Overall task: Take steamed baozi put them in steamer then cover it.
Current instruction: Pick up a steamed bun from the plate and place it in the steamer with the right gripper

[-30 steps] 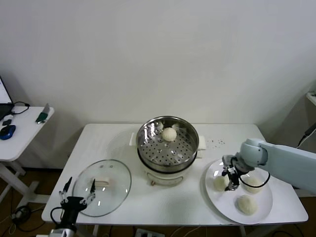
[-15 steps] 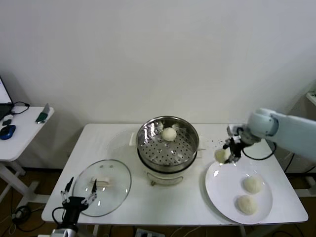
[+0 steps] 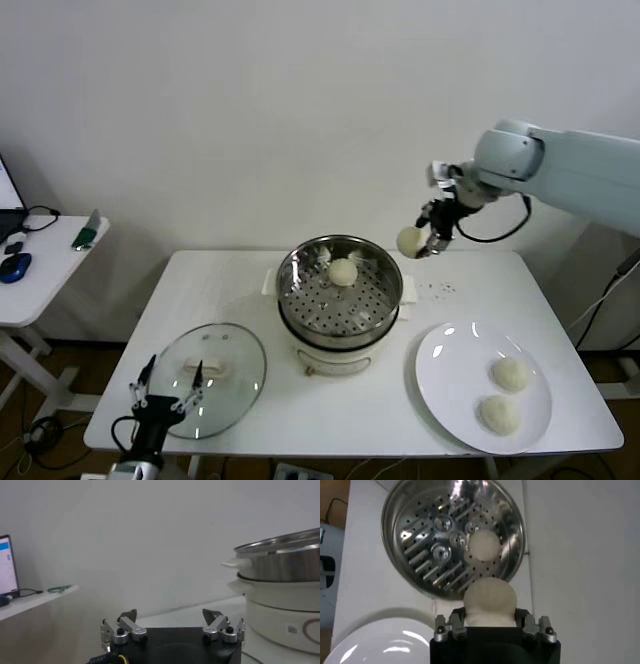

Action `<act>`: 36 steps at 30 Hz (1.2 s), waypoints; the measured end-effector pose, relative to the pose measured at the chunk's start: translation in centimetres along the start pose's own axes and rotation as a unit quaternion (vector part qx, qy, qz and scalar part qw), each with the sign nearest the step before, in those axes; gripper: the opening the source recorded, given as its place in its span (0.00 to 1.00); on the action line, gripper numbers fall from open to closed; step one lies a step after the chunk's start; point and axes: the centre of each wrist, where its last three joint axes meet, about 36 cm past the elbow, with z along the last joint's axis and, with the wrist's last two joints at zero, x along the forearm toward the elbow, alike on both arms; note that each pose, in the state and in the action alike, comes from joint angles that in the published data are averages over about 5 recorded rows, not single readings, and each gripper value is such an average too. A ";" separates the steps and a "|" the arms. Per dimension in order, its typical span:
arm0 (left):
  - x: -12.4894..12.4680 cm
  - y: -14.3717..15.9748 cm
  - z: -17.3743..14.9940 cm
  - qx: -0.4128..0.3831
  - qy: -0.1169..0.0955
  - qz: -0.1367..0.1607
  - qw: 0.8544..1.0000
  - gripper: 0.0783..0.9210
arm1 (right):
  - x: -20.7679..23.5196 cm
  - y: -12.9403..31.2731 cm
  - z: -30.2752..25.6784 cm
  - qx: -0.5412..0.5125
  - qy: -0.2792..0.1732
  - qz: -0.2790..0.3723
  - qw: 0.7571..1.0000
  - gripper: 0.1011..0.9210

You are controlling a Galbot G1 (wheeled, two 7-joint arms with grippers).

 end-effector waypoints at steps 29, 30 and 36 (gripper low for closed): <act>0.7 0.0 0.0 -0.001 0.000 0.000 1.000 0.88 | -16.2 3.2 -18.2 0.098 0.014 -0.076 0.992 0.66; 0.7 0.1 0.0 -0.002 -0.001 0.000 1.000 0.88 | -16.5 3.3 -18.3 0.099 0.015 -0.076 0.992 0.66; 0.6 0.2 0.0 -0.002 -0.001 0.000 1.000 0.88 | -18.1 3.7 -18.3 0.105 0.023 -0.079 0.991 0.71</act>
